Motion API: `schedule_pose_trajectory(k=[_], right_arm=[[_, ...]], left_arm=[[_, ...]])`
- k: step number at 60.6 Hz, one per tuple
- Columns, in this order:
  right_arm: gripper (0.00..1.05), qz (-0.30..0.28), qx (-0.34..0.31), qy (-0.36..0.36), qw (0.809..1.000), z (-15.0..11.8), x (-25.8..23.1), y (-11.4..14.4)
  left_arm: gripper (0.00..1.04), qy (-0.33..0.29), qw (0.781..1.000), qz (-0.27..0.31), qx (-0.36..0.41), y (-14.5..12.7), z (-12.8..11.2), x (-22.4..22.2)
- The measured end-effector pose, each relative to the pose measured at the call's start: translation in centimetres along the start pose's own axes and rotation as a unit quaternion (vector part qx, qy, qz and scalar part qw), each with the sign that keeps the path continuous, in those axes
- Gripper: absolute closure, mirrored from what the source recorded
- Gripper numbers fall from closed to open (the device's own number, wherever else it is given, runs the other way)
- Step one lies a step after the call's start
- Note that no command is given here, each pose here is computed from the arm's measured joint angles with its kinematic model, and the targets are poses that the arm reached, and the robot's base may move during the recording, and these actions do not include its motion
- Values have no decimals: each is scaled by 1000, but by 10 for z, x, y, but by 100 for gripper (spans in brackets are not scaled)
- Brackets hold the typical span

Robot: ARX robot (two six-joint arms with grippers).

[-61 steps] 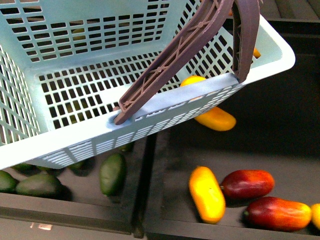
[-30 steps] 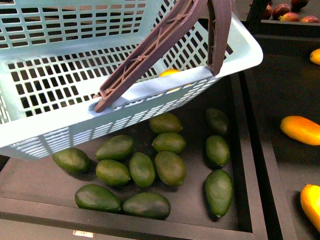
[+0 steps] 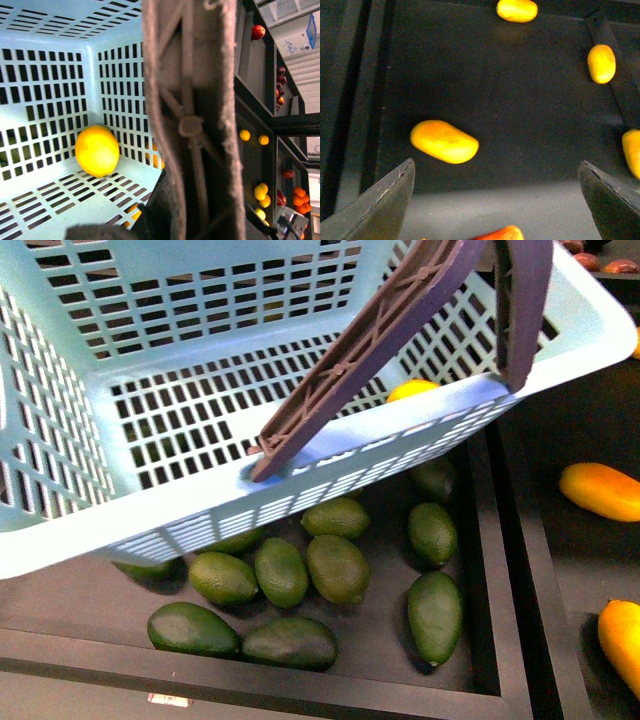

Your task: Pick lemon and mango into basket

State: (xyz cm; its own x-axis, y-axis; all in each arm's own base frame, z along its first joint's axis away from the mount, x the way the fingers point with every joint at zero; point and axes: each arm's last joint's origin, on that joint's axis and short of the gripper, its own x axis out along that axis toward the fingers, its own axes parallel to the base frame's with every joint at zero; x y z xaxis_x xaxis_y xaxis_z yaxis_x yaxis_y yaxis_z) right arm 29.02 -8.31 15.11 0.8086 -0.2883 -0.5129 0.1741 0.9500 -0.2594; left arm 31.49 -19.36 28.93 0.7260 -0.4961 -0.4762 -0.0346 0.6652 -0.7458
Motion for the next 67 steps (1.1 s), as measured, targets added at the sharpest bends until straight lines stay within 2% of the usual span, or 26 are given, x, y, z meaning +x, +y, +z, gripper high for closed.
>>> schedule_pose_trajectory(k=[2,12,23,43,51,58,67], right_arm=[[9,6,-31,17,999,-1,19,-3],[9,55,-97,76,991,-10,67,-3],[9,129,-132,91,979,-13,105,2],[9,237,-203,128,941,-30,164,16],[9,259,-233,145,926,-36,179,25],[9,257,-273,156,914,-42,196,30],[9,254,-288,157,910,-47,214,36]], left_arm=[[100,-5,1000,3,0,0,1,0],[100,-9,1000,6,3,1,1,0],[100,-4,1000,3,3,1,1,0],[100,-4,1000,3,2,0,1,0],[100,-6,1000,4,2,1,1,0],[100,-4,1000,3,2,0,1,0],[100,-3,1000,3,2,0,1,0]])
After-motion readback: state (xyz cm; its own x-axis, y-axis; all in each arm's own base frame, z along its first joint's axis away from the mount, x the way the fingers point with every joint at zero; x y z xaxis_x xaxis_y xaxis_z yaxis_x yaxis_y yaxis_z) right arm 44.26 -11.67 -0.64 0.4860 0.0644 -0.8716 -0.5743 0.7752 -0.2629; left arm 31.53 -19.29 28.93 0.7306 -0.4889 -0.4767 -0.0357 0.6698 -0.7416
